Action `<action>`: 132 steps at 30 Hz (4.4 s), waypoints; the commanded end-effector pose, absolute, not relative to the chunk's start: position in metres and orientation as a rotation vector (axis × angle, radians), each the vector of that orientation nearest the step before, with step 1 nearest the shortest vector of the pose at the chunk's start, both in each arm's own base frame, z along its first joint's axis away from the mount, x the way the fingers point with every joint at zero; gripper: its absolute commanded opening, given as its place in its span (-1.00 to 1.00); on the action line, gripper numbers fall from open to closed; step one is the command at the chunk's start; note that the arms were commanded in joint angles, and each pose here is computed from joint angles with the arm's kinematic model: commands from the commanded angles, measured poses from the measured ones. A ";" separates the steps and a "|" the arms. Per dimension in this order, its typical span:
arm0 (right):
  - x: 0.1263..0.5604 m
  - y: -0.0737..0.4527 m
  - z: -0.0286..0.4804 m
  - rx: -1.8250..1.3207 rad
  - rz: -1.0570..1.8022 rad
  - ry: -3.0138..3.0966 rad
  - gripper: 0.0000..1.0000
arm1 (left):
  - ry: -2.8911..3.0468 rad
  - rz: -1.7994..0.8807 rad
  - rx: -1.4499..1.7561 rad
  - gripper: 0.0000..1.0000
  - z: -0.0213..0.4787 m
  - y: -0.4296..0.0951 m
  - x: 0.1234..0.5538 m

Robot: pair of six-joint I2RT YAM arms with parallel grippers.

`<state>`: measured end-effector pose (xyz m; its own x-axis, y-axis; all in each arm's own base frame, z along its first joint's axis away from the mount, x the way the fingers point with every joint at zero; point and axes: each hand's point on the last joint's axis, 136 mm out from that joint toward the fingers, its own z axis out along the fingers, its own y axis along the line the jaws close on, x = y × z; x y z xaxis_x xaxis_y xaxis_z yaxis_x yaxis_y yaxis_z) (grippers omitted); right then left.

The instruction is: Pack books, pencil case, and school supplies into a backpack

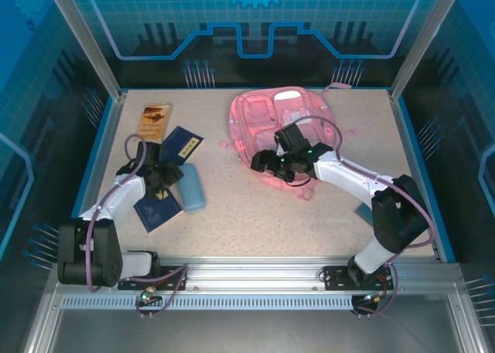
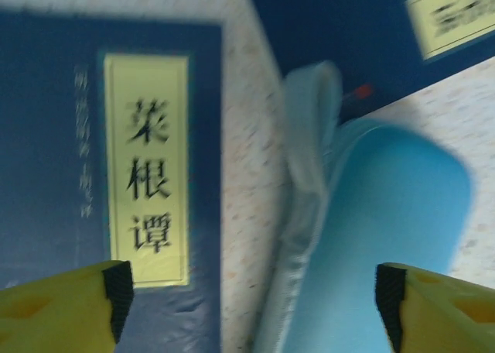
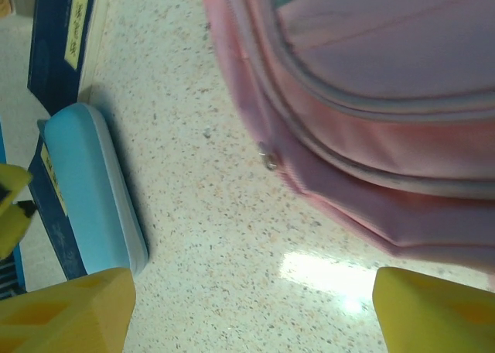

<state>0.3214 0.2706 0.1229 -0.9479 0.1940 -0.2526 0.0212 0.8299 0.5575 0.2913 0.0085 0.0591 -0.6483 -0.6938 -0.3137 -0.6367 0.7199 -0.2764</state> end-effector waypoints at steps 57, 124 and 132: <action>0.271 0.429 0.017 -0.843 0.425 2.843 0.07 | 2.580 -0.333 -1.103 0.25 0.067 -0.025 0.229; 0.216 0.345 0.016 -0.375 0.754 3.092 -0.33 | 2.669 -1.202 -0.540 -0.26 0.079 -0.196 0.214; 0.226 0.347 0.045 -0.386 0.862 2.988 -0.11 | 2.736 -1.025 -0.538 -0.94 0.077 -0.185 0.219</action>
